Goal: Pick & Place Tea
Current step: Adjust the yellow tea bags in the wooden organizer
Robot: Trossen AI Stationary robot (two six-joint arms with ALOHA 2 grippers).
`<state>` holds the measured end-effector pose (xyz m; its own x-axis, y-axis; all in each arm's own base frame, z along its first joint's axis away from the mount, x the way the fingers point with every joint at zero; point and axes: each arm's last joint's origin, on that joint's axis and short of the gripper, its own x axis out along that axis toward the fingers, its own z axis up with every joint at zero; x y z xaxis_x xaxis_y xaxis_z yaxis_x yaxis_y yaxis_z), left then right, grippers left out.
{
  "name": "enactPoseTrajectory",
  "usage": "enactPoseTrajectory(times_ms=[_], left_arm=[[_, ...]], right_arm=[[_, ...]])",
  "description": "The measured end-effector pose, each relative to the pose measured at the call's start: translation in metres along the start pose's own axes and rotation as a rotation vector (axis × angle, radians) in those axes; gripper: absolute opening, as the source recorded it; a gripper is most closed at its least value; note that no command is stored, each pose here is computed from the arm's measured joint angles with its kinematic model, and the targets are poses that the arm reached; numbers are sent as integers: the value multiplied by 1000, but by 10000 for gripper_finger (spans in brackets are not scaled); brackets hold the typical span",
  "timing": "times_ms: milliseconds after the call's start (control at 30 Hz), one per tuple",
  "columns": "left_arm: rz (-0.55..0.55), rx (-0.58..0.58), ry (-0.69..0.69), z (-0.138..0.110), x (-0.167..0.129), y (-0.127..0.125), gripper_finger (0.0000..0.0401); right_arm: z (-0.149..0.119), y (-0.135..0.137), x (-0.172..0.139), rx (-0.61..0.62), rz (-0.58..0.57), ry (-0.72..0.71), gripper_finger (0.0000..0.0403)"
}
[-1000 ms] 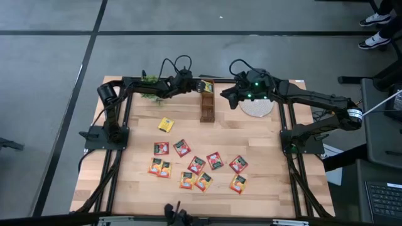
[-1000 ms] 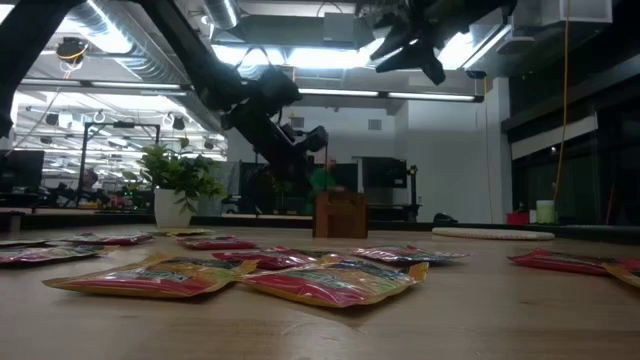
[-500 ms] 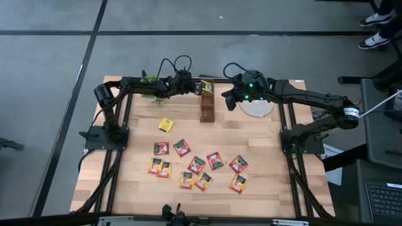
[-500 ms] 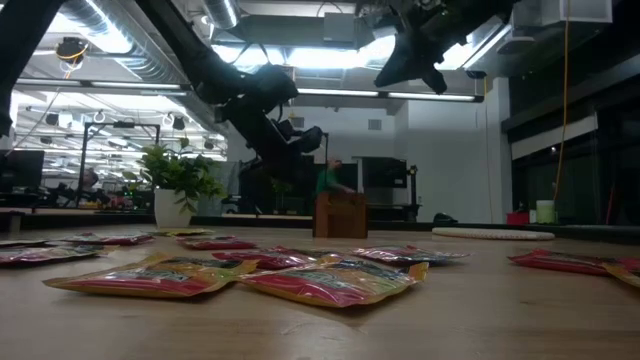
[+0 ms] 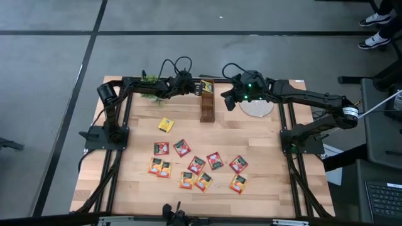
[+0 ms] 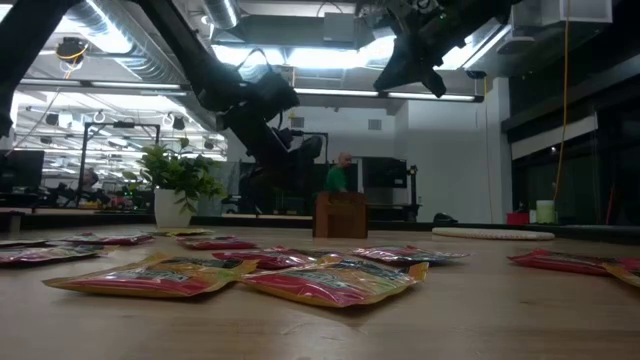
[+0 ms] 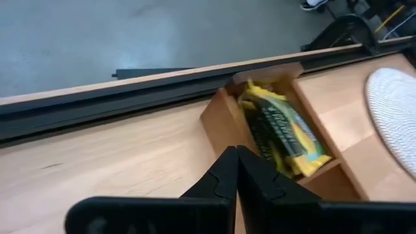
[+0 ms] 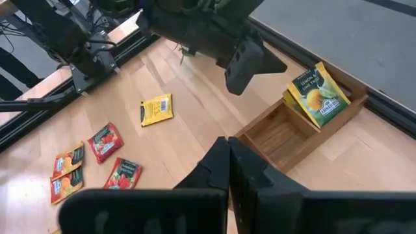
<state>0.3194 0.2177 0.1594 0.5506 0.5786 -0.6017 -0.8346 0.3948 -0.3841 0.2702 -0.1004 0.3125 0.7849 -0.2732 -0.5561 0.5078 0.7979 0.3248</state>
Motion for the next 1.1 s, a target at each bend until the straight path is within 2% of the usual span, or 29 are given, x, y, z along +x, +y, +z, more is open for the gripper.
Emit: enactPoseTrajectory(times_ms=[267,867,1100], left_arm=[[-37,11,-7,5,0,-5,1],[-30,23,2,6,-3,-5,2],[59,37,35,0,-3,1,2]], right_arm=[[0,0,0,0,-1,3,2],[-1,-1,0,-1,-5,13,2],[-1,-1,0,-1,-5,12,3]])
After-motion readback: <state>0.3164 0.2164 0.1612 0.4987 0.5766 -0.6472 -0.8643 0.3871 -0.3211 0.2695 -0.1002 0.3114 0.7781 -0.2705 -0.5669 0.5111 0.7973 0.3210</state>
